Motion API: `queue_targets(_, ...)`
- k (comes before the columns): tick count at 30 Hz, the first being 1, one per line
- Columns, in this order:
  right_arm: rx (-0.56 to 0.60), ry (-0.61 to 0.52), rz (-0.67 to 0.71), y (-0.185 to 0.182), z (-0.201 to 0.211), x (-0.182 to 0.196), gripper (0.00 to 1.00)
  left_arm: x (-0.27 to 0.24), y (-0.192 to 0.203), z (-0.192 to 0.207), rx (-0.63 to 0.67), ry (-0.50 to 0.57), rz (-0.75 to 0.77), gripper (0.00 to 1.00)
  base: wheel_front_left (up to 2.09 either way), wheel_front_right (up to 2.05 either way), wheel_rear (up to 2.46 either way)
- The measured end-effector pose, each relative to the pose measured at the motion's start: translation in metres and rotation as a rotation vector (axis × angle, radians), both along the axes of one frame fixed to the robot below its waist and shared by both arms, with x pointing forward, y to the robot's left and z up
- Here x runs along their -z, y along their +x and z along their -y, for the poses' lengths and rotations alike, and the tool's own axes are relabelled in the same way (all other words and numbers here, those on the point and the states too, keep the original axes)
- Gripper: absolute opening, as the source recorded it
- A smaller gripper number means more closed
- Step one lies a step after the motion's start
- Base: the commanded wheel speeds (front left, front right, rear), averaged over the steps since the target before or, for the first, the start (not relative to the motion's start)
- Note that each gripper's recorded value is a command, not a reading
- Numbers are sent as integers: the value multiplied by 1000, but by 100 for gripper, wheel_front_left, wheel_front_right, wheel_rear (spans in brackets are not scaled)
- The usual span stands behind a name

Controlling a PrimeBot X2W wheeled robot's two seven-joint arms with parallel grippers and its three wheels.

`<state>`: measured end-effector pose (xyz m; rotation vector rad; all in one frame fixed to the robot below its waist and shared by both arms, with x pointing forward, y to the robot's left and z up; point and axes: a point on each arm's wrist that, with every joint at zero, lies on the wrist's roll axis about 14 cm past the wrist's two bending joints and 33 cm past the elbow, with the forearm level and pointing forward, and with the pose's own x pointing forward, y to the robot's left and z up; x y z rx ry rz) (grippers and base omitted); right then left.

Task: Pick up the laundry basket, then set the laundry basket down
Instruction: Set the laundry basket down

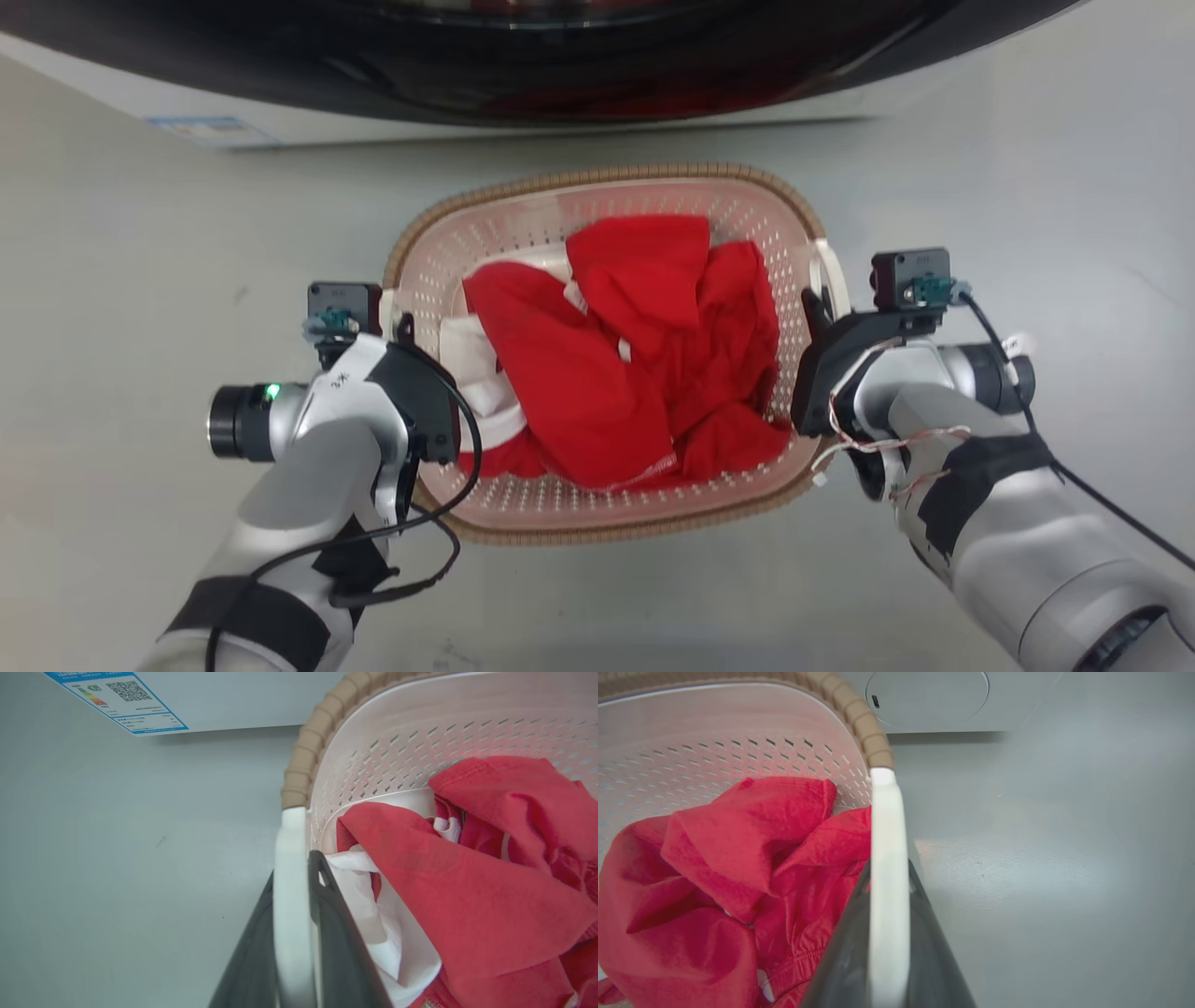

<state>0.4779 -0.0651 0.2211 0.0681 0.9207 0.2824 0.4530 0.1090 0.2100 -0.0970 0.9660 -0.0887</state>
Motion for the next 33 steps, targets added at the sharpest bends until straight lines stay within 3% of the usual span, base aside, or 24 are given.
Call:
queue_targets(14, -16, 5, -24, 16, -2, 58, 0, 53, 16, -4, -7, 11, -29, 0, 0, 0, 0)
queue_targets(30, -14, 20, 10, 29, -6, 71, 0, 62, 38, -9, 13, 47, 35, 0, 0, 0, 0)
queue_targets(31, -13, 20, 10, 29, -6, 72, 3, 62, 38, -10, 14, 48, 35, 0, 0, 0, 0)
queue_targets(33, -13, 21, 13, 29, -6, 72, 28, 63, 38, -10, 13, 50, 34, 0, 0, 0, 0)
